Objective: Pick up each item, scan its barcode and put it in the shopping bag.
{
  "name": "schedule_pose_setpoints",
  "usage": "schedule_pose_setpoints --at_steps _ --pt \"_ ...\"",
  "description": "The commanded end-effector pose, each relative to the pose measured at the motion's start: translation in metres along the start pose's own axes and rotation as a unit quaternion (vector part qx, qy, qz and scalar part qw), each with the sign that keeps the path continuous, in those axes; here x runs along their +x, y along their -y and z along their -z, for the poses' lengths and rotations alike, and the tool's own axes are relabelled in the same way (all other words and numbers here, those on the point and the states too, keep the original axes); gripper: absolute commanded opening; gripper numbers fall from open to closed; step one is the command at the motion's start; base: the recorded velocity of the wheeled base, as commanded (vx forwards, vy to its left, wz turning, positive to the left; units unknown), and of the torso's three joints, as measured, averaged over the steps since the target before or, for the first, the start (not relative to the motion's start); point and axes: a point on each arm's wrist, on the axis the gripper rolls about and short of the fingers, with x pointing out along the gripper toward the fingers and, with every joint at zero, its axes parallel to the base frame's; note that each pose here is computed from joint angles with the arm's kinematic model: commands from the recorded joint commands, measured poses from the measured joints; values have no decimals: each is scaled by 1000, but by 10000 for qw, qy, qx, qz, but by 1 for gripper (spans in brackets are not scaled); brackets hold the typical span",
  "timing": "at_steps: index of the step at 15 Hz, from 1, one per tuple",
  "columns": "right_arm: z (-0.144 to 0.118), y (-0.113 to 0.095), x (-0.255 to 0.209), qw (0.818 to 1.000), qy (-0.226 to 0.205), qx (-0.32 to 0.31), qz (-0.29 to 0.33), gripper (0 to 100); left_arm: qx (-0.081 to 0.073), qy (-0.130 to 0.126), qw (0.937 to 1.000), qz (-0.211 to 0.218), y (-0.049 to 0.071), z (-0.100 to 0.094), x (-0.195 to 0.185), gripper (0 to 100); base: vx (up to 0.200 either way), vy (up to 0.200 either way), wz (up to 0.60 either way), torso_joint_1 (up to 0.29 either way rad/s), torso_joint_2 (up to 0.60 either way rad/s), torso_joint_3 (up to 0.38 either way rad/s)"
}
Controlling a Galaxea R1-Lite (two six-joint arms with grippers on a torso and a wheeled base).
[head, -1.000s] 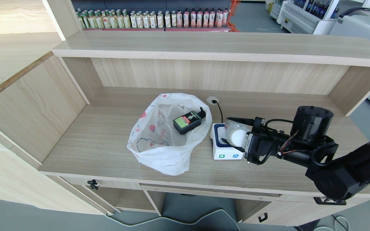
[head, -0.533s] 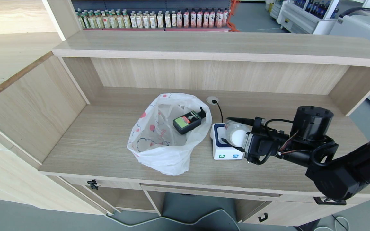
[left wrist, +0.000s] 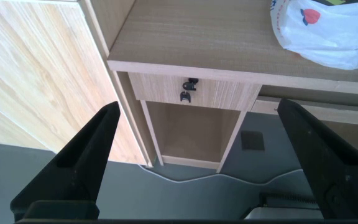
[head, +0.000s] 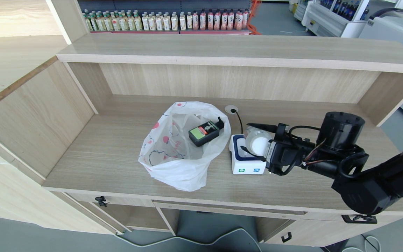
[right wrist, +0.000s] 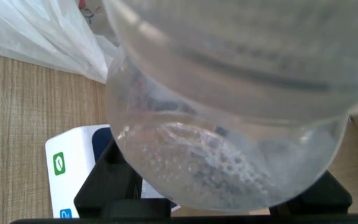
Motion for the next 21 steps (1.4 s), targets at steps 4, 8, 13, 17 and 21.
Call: schedule_pose_setpoints --at_steps 4,8,13,17,21 --pt "1 -1 1 10000 -7 -1 -11 0 -1 3 10000 -5 0 0 0 100 0 0 0 0 0 0" --pt "0 2 0 10000 2 2 34 0 -1 3 10000 -5 0 0 0 100 0 0 0 0 0 0" --pt "-109 83 -24 9508 -350 2481 1823 0 -9 3 10000 -5 0 0 0 100 0 0 0 0 0 0" --pt "-124 84 -64 8546 -1591 4303 2433 0 -9 3 10000 -5 0 0 0 100 0 0 0 0 0 0" --pt "-108 80 -87 8023 -1968 4846 2875 0 -9 3 10000 -5 0 0 0 100 0 200 0 -2 5 2"
